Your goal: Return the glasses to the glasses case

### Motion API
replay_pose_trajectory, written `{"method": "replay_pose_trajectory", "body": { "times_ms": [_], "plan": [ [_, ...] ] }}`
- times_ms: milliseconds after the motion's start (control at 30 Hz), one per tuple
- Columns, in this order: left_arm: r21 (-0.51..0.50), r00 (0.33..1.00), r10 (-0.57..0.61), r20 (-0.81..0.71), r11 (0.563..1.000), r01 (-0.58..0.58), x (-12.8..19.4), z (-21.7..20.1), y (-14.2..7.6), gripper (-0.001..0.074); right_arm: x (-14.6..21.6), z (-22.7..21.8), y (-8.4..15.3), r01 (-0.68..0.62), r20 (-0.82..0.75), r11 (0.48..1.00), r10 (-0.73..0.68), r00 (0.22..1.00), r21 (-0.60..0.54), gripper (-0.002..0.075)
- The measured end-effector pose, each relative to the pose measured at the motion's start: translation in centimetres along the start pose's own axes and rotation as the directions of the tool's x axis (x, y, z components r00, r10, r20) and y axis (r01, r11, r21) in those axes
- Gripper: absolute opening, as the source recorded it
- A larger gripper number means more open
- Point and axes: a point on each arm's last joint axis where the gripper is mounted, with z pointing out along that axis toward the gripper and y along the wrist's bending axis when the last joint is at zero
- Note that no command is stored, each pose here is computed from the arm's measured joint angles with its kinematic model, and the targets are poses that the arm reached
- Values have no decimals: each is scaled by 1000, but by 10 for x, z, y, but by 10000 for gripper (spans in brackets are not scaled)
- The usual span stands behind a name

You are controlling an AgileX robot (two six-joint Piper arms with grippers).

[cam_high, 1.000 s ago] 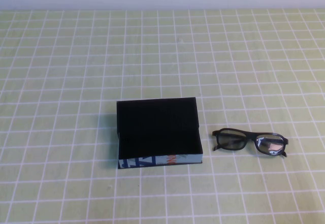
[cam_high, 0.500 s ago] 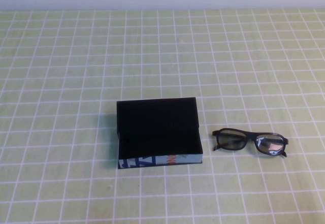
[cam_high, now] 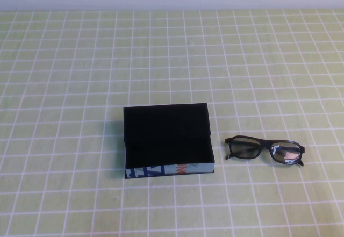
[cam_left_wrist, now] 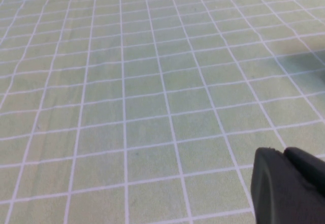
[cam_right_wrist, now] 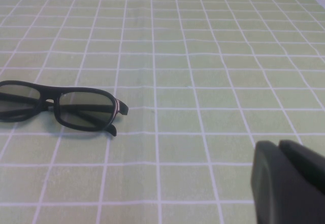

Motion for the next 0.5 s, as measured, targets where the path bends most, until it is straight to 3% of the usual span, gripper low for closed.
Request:
{"method": "replay_pose_trajectory", "body": {
  "times_ms": [300, 500],
  "plan": [
    [-1, 1000, 1, 19, 1000, -1, -2, 0, 0, -3, -1, 0, 0, 0, 15, 1000, 0, 1000, 1, -18],
    [-13, 975, -13, 224, 1000, 16, -20, -2, 1, -3, -15, -1, -1, -1, 170, 1000, -1, 985, 10, -18]
  ]
}}
